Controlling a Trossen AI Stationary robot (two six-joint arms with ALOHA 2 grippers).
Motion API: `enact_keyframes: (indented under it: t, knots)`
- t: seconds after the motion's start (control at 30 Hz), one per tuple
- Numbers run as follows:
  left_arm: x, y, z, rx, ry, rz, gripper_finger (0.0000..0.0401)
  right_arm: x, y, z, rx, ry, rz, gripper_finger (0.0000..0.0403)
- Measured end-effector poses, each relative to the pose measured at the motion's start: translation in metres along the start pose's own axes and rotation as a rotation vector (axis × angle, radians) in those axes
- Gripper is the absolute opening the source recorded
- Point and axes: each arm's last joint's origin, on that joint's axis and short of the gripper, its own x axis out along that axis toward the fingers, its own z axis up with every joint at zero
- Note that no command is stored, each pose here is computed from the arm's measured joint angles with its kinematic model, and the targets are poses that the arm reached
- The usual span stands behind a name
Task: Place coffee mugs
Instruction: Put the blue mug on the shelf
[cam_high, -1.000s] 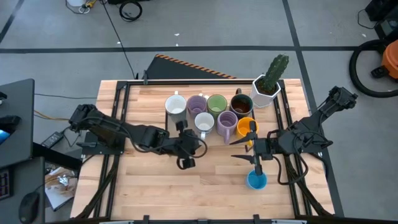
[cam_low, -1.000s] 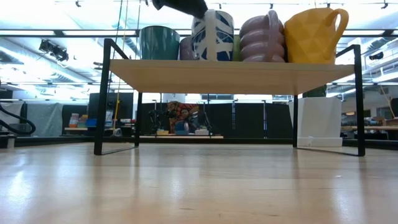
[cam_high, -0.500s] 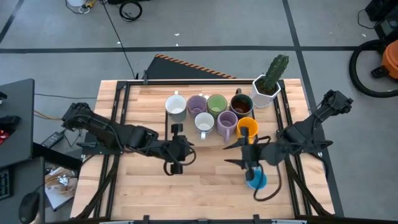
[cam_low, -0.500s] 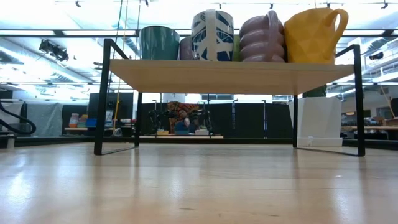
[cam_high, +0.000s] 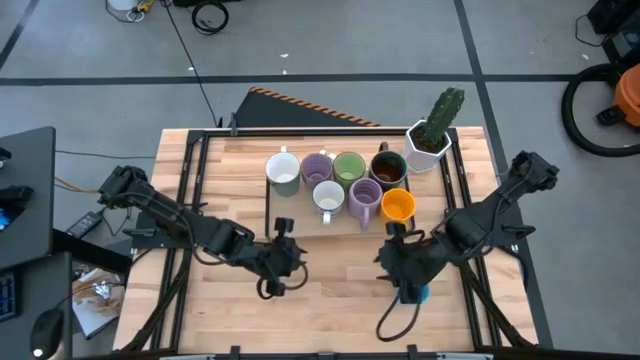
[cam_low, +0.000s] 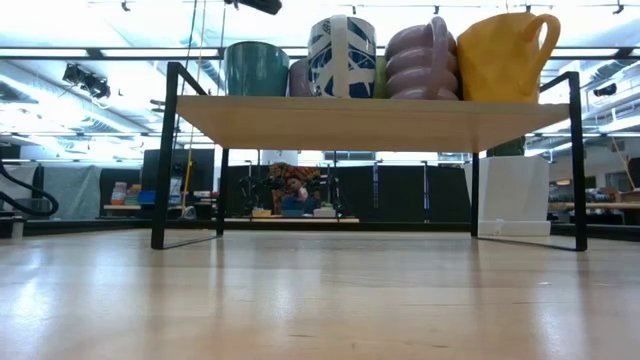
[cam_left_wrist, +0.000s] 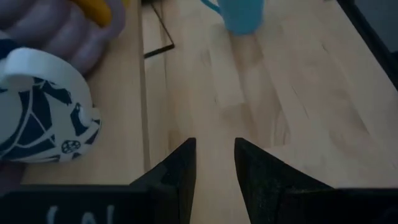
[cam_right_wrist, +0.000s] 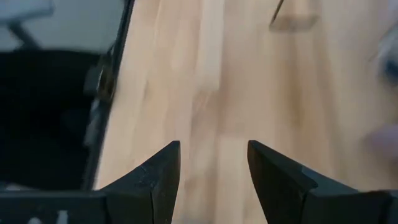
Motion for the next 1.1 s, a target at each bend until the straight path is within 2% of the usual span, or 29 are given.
enact_keyframes:
  t: [0.07, 0.2, 0.33, 0.47, 0.57, 0.73, 0.93, 1.1]
  knots:
    - [-0.003, -0.003, -0.003, 0.029, -0.010, -0.010, 0.0115, 0.009, 0.003, -0.007, 0.036, 0.104, 0.017, 0.0193]
    - [-0.002, -0.013, -0.012, 0.104, -0.015, -0.034, 0.0115, 0.032, 0.010, -0.026, 0.084, 0.341, -0.037, 0.0193]
    - [-0.004, -0.019, -0.014, 0.132, -0.016, -0.050, 0.0115, 0.054, 0.018, -0.041, 0.225, 0.582, -0.038, 0.0192]
    - [-0.006, -0.021, -0.014, 0.143, -0.018, -0.056, 0.0115, 0.070, 0.030, -0.054, 0.316, 0.718, -0.066, 0.0188]
    - [-0.008, -0.022, -0.014, 0.145, -0.024, -0.060, 0.0115, 0.074, 0.040, -0.060, 0.359, 0.735, -0.072, 0.0183]
    - [-0.008, -0.021, -0.014, 0.179, -0.024, -0.046, 0.0115, 0.069, 0.049, -0.061, 0.435, 0.675, -0.089, 0.0179]
    - [-0.006, -0.017, -0.013, 0.213, -0.023, 0.015, 0.0115, 0.076, 0.058, -0.063, 0.444, 0.598, -0.101, 0.0178]
    - [-0.004, -0.012, -0.012, 0.200, -0.021, 0.035, 0.0115, 0.085, 0.060, -0.066, 0.474, 0.574, -0.167, 0.0178]
